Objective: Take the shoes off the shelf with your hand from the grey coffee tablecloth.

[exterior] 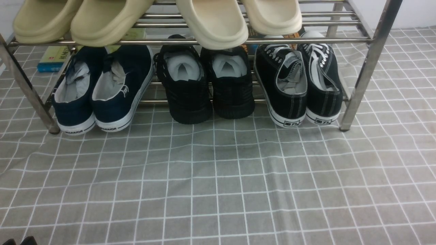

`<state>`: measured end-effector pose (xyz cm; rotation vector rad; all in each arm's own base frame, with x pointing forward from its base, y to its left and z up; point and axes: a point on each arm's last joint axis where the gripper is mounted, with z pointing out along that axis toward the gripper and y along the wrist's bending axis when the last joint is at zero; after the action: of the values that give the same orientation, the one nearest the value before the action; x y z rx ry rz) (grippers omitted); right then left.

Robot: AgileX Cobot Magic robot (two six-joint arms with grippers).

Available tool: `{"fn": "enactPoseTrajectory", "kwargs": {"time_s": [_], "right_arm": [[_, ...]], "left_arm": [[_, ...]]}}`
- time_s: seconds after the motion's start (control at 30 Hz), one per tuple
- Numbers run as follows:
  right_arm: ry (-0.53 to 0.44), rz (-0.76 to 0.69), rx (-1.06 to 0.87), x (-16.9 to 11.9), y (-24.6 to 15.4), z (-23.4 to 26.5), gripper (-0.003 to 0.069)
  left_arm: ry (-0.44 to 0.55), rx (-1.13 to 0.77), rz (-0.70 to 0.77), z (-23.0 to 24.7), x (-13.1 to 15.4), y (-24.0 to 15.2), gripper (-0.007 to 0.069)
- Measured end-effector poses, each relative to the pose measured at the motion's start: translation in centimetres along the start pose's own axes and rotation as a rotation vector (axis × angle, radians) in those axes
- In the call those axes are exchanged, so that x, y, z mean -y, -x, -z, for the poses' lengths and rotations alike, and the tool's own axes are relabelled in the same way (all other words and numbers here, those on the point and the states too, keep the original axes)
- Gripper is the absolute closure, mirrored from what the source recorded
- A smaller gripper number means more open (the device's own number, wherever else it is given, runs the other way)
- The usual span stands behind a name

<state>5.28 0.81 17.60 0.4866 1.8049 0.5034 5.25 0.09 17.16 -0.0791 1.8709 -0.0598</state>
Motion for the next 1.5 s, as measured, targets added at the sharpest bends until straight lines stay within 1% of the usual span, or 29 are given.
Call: {"fn": "enactPoseTrajectory", "kwargs": {"time_s": [0.03, 0.07, 0.1, 0.17, 0.3, 0.4, 0.43, 0.5, 0.53, 0.6, 0.63, 0.67, 0.7, 0.73, 0.77, 0.87, 0.93, 1.0, 1.1, 1.17, 1.2, 1.27, 1.33, 1.37, 1.43, 1.47, 1.5], "right_arm": [[0.028, -0.149, -0.013, -0.2, -0.1, 0.0, 0.042], [0.03, -0.173, -0.016, -0.3, -0.2, 0.0, 0.042], [0.045, -0.259, -0.025, -0.4, -0.2, 0.0, 0.042], [0.055, -0.296, -0.019, -0.5, -0.2, 0.0, 0.042], [0.074, -0.29, 0.029, -0.6, 0.3, 0.0, 0.0427], [0.092, -0.172, 0.085, -1.7, 2.1, 0.6, 0.0507], [0.082, -0.113, 0.088, -2.3, 3.0, 0.9, 0.0547], [0.031, -0.003, 0.042, -3.6, 5.1, 1.0, 0.0622], [-0.025, 0.06, -0.023, -4.0, 5.9, 0.8, 0.0658], [-0.133, 0.131, -0.169, -4.9, 7.6, -0.1, 0.0671], [-0.204, 0.161, -0.272, -5.0, 8.1, -0.7, 0.0671], [-0.216, 0.165, -0.29, -5.0, 8.2, -0.8, 0.0671], [-0.284, 0.191, -0.412, -5.3, 8.9, -1.9, 0.0671], [-0.307, 0.204, -0.465, -5.6, 9.4, -2.6, 0.067], [-0.334, 0.221, -0.563, -5.7, 9.7, -4.0, 0.0669], [-0.281, 0.278, -0.691, -6.7, 10.3, -6.9, 0.0657], [-0.217, 0.3, -0.739, -7.5, 10.8, -8.7, 0.0641], [-0.145, 0.31, -0.779, -8.4, 11.2, -10.5, 0.0604], [-0.045, 0.319, -0.799, -9.7, 12.0, -12.6, 0.0524], [0.004, 0.343, -0.81, -10.7, 12.5, -14.0, 0.0472], [0.008, 0.347, -0.811, -10.8, 12.6, -14.3, 0.0466], [0.067, 0.4, -0.833, -12.8, 12.6, -16.1, 0.041], [0.109, 0.444, -0.856, -14.6, 12.3, -17.8, 0.0388], [0.114, 0.451, -0.868, -14.8, 12.0, -18.1, 0.0385], [0.137, 0.498, -0.879, -17.2, 11.6, -20.3, 0.0378], [0.142, 0.503, -0.869, -17.6, 11.9, -20.4, 0.0378], [0.138, 0.526, -0.876, -18.9, 11.7, -21.8, 0.0375]], "left_arm": [[0.0, 0.0, 0.0, 0.0, 0.0, 0.0, 0.0386], [0.0, 0.0, 0.0, 0.0, 0.0, 0.0, 0.0386], [0.0, 0.0, 0.0, 0.0, 0.0, 0.0, 0.0386], [0.0, 0.0, 0.0, 0.0, 0.0, 0.0, 0.0386], [0.0, 0.0, 0.0, 0.0, 0.0, 0.0, 0.0386], [0.0, 0.0, 0.0, 0.0, 0.0, 0.0, 0.0386], [0.0, 0.0, 0.0, 0.0, 0.0, 0.0, 0.0386], [0.0, 0.0, 0.0, 0.0, 0.0, 0.0, 0.0386], [0.0, 0.0, 0.0, 0.0, 0.0, 0.0, 0.0386], [0.0, 0.0, 0.0, 0.0, 0.0, 0.0, 0.0386], [0.0, 0.0, 0.0, 0.0, 0.0, 0.0, 0.0386], [0.0, 0.0, 0.0, 0.0, 0.0, 0.0, 0.0386], [0.0, 0.0, 0.0, 0.0, 0.0, 0.0, 0.0386], [0.0, 0.0, 0.0, 0.0, 0.0, 0.0, 0.0386], [0.0, 0.0, 0.0, 0.0, 0.0, 0.0, 0.0386], [0.0, 0.0, 0.0, 0.0, 0.0, 0.0, 0.0386], [0.0, 0.0, 0.0, 0.0, 0.0, 0.0, 0.0386], [0.0, 0.0, 0.0, 0.0, 0.0, 0.0, 0.0386], [0.0, 0.0, 0.0, 0.0, 0.0, 0.0, 0.0386], [0.0, 0.0, 0.0, 0.0, 0.0, 0.0, 0.0386], [0.0, 0.0, 0.0, 0.0, 0.0, 0.0, 0.0386], [0.0, 0.0, 0.0, 0.0, 0.0, 0.0, 0.0386], [0.0, 0.0, 0.0, 0.0, 0.0, 0.0, 0.0386], [0.0, 0.0, 0.0, 0.0, 0.0, 0.0, 0.0386], [0.0, 0.0, 0.0, 0.0, 0.0, 0.0, 0.0386], [0.0, 0.0, 0.0, 0.0, 0.0, 0.0, 0.0386], [0.0, 0.0, 0.0, 0.0, 0.0, 0.0, 0.0386]]}}
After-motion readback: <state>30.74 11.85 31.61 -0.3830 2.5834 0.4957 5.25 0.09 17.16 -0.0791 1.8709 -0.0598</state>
